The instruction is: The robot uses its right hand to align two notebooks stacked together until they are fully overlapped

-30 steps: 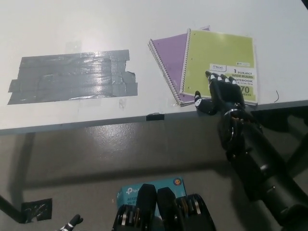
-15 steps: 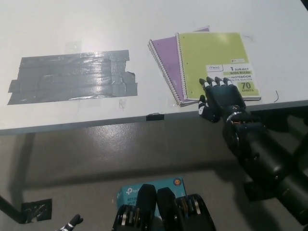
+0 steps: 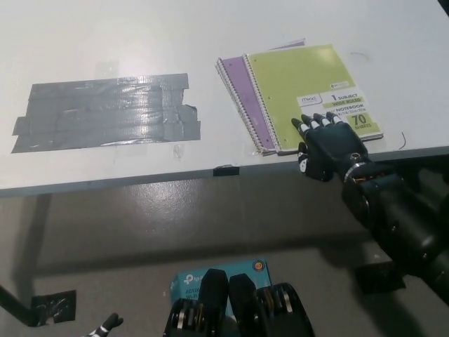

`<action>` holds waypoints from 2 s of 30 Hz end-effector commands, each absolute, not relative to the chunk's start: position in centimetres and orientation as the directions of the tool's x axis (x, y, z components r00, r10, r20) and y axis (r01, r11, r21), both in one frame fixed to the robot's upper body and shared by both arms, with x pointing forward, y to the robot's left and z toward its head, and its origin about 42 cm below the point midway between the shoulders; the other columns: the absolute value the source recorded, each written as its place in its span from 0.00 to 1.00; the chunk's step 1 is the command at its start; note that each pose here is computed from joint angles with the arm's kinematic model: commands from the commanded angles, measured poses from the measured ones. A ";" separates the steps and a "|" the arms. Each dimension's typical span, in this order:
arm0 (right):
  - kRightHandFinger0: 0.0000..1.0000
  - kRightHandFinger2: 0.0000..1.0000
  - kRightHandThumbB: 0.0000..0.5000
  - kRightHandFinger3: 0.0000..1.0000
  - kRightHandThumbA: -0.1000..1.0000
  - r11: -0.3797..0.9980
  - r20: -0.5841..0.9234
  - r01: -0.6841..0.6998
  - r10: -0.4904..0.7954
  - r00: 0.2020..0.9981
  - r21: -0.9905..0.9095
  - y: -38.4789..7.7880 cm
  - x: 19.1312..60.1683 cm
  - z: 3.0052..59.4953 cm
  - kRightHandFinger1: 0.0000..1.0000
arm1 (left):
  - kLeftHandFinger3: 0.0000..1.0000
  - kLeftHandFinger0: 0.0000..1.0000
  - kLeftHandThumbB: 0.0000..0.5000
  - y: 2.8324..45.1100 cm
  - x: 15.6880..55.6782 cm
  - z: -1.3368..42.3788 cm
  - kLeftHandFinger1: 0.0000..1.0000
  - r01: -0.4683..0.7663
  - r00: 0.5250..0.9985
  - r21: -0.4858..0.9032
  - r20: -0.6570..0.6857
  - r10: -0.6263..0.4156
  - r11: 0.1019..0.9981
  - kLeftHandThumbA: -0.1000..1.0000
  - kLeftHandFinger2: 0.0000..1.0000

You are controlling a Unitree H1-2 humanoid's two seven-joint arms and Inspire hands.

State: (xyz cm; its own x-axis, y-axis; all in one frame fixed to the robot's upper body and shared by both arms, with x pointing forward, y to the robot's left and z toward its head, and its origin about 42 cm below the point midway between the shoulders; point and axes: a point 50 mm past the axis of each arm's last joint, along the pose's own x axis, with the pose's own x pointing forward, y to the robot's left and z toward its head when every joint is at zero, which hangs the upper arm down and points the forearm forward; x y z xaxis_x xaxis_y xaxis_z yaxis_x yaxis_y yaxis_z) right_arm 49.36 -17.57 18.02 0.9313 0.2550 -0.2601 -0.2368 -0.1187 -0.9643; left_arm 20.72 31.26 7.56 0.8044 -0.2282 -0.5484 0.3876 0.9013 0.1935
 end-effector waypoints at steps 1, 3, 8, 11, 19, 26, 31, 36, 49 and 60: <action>1.00 1.00 1.00 1.00 1.00 -0.216 -0.568 -0.527 0.226 0.792 -0.822 -19.6 46.5 11.4 1.00 | 1.00 0.76 1.00 32.1 20.7 8.4 0.70 0.412 0.819 0.225 -0.516 -0.251 0.883 1.00 0.78; 1.00 1.00 1.00 1.00 1.00 -0.212 -0.561 -0.521 0.238 0.793 -0.827 -18.9 46.4 11.6 1.00 | 1.00 0.97 1.00 32.2 20.7 8.4 0.77 0.427 0.813 0.233 -0.523 -0.258 0.874 1.00 0.79; 1.00 1.00 1.00 1.00 1.00 -0.226 -0.559 -0.513 0.259 0.788 -0.828 -18.1 46.5 11.6 1.00 | 1.00 0.90 1.00 32.0 20.7 8.4 0.74 0.433 0.814 0.235 -0.517 -0.265 0.870 1.00 0.79; 1.00 1.00 1.00 1.00 1.00 -0.239 -0.561 -0.511 0.266 0.784 -0.826 -17.5 46.5 11.8 1.00 | 1.00 0.88 1.00 32.0 20.7 8.2 0.76 0.433 0.813 0.235 -0.518 -0.265 0.870 1.00 0.81; 1.00 1.00 1.00 1.00 1.00 -0.274 -0.554 -0.487 0.288 0.781 -0.829 -16.2 46.9 12.0 1.00 | 1.00 0.92 1.00 31.8 20.9 8.3 0.77 0.440 0.809 0.236 -0.522 -0.269 0.867 1.00 0.81; 1.00 1.00 1.00 1.00 1.00 -0.327 -0.552 -0.458 0.309 0.775 -0.827 -15.2 46.9 12.3 1.00 | 1.00 0.91 1.00 31.8 20.9 8.4 0.78 0.445 0.810 0.248 -0.522 -0.268 0.860 1.00 0.79; 1.00 1.00 1.00 1.00 1.00 -0.340 -0.547 -0.444 0.329 0.770 -0.829 -14.7 47.1 12.8 1.00 | 1.00 0.84 1.00 31.6 21.0 8.5 0.76 0.440 0.813 0.251 -0.519 -0.264 0.862 1.00 0.80; 1.00 1.00 1.00 1.00 1.00 -0.348 -0.542 -0.432 0.344 0.767 -0.832 -14.6 47.1 12.7 1.00 | 1.00 1.00 1.00 31.6 21.1 8.5 0.82 0.447 0.811 0.257 -0.520 -0.267 0.857 1.00 0.81; 1.00 1.00 1.00 1.00 1.00 -0.345 -0.534 -0.424 0.356 0.767 -0.838 -13.8 47.1 12.8 1.00 | 1.00 0.99 1.00 31.5 21.3 8.6 0.80 0.458 0.806 0.262 -0.526 -0.272 0.850 1.00 0.79; 1.00 1.00 1.00 1.00 1.00 -0.354 -0.528 -0.411 0.360 0.769 -0.840 -12.6 47.3 13.6 1.00 | 1.00 1.00 1.00 31.3 21.4 8.5 0.78 0.471 0.800 0.264 -0.529 -0.282 0.842 1.00 0.81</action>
